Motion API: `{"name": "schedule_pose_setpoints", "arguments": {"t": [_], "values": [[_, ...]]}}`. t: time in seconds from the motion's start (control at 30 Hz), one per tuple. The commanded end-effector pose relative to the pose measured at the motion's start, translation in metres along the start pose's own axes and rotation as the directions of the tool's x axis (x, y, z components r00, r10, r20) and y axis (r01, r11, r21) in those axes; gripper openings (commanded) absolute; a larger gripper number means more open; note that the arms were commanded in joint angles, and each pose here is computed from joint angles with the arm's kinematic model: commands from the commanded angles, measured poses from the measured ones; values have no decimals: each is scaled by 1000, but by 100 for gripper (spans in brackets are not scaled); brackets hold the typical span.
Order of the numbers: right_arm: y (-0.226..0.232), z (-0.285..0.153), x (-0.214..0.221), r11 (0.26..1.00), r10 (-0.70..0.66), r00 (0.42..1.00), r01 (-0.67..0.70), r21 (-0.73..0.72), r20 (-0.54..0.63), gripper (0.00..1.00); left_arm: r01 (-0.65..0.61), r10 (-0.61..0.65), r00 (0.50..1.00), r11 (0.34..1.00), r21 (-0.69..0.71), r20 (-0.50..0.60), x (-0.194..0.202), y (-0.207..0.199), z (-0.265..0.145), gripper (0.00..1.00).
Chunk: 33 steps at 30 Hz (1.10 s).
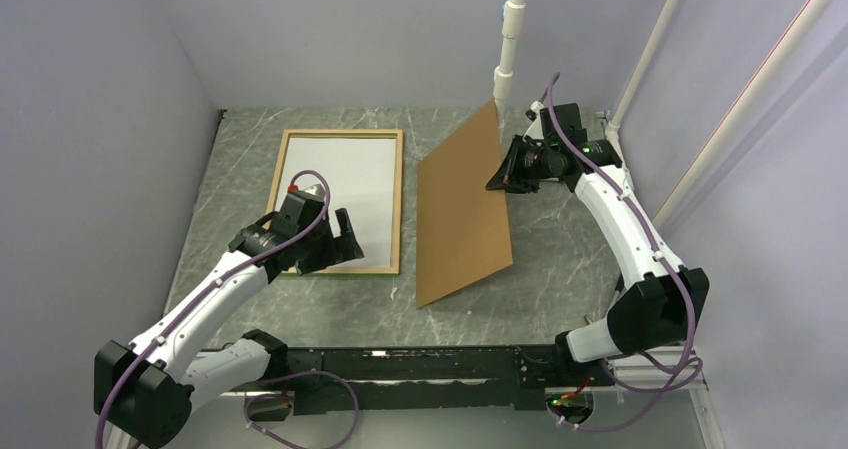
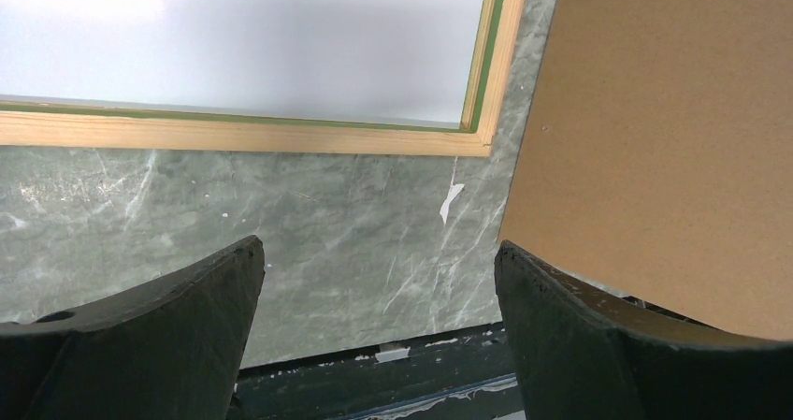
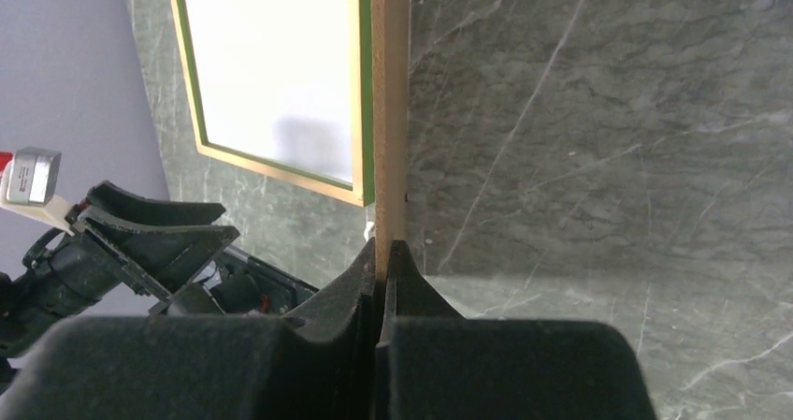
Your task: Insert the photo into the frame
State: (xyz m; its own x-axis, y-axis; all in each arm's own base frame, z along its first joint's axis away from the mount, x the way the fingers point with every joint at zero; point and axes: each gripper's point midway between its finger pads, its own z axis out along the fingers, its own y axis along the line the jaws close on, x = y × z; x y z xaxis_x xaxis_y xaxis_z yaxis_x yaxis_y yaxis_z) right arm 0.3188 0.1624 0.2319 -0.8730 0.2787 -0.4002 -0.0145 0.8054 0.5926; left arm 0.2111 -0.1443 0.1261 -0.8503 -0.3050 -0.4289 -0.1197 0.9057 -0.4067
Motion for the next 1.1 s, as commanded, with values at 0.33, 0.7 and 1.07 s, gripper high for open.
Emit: {"name": "schedule_pose_setpoints", "arguments": {"t": [0.33, 0.7, 1.07], "values": [[42, 22, 0, 996, -38, 999, 40, -86, 22, 0, -28, 27, 999, 999, 39, 42, -14, -13, -10, 95], [92, 10, 6, 961, -115, 993, 118, -249, 24, 60, -6, -12, 994, 987, 162, 110, -26, -36, -29, 98], [158, -7, 32, 858, -235, 971, 228, -460, 44, 73, -33, -78, 968, 902, 431, 237, -48, -83, -79, 99]]}}
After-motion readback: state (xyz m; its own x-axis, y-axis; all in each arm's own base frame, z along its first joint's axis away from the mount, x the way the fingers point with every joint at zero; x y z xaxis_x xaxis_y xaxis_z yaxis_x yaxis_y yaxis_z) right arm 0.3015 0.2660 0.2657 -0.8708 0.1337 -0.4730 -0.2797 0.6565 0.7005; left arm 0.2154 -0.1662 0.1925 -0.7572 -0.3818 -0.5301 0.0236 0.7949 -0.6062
